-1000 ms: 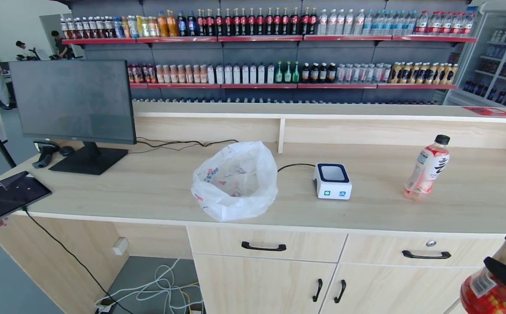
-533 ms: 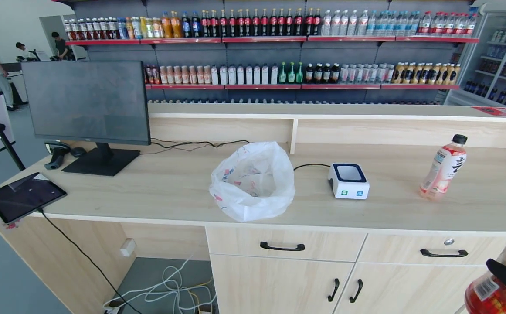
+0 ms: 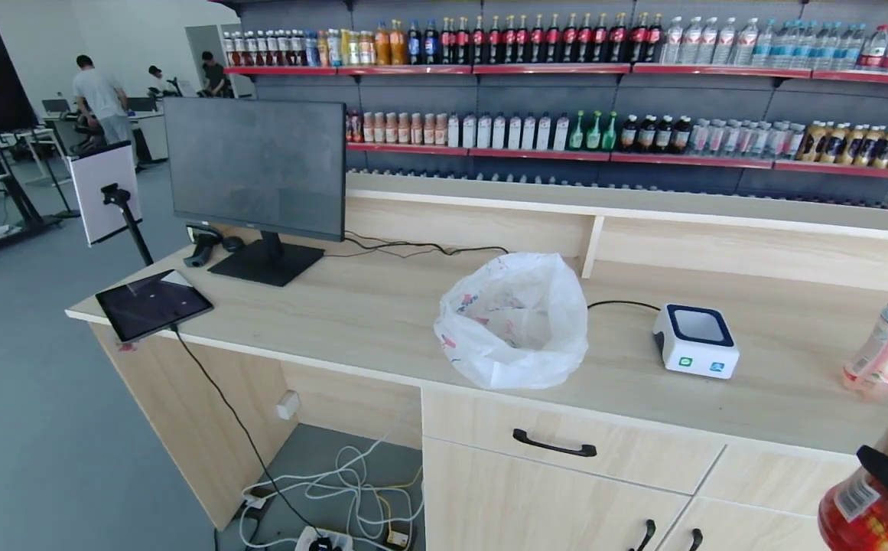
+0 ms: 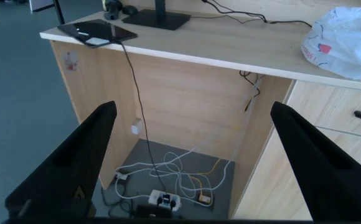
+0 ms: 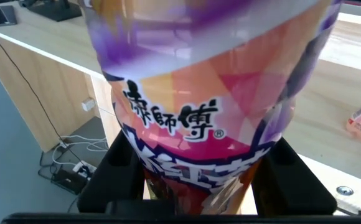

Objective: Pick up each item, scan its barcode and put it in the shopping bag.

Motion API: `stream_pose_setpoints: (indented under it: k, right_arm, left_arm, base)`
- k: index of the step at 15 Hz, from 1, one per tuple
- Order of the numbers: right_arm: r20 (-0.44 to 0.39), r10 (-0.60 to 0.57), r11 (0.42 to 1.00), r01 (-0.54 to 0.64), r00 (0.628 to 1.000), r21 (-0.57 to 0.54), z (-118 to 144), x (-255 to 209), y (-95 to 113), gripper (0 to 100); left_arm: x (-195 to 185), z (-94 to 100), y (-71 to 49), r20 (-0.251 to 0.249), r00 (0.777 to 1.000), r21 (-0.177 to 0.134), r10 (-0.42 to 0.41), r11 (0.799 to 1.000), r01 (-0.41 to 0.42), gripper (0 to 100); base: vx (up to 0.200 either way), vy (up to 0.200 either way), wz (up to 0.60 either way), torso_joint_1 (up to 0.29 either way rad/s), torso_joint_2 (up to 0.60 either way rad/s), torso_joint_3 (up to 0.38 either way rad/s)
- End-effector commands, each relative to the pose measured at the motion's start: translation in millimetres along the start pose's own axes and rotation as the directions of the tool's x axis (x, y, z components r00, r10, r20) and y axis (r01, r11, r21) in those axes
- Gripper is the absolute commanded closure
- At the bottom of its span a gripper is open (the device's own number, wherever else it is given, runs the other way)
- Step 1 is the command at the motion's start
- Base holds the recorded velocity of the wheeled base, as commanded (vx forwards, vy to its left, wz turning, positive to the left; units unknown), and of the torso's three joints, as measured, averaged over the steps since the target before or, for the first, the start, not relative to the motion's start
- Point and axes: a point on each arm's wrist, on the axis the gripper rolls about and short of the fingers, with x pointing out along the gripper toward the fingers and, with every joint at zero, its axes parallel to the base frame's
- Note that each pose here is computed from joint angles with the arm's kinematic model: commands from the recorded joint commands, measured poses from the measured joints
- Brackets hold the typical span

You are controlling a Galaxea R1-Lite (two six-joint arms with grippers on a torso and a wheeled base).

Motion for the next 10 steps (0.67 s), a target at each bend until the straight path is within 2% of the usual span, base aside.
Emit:
stream_pose_setpoints:
  k: [1, 6, 7, 10]
  right_arm:
    - [-0.03, 0.003, 1.0, -0.003, 1.0, 0.007, 3.9, 6.6, -1.8, 100]
    - [-0.119, 0.011, 0.999, -0.006, 0.993, 0.04, 20.6, 52.8, -13.2, 100]
    - [-0.101, 0.014, 0.997, -0.006, 0.995, 0.072, 25.7, 70.4, -16.9, 100]
    - [0.033, 0.003, 0.998, -0.005, 0.999, 0.058, 31.2, 138.8, -31.3, 100]
  left_arm:
    - [0.0, 0.0, 0.0, 0.0, 1.0, 0.0, 0.001, 1.0, -0.001, 0]
    - [0.0, 0.0, 0.0, 0.0, 1.0, 0.0, 0.001, 1.0, -0.001, 0]
    - [0.0, 0.0, 0.0, 0.0, 1.0, 0.0, 0.001, 1.0, -0.001, 0]
    - [0.0, 0.0, 0.0, 0.0, 1.0, 0.0, -0.001, 1.0, 0.001, 0]
  base:
    - [0.0, 0.0, 0.0, 0.0, 0.0, 0.0]
    - [0.0, 0.0, 0.0, 0.0, 0.0, 0.0]
    - [0.0, 0.0, 0.0, 0.0, 0.0, 0.0]
    - [0.0, 0.0, 0.0, 0.0, 0.0, 0.0]
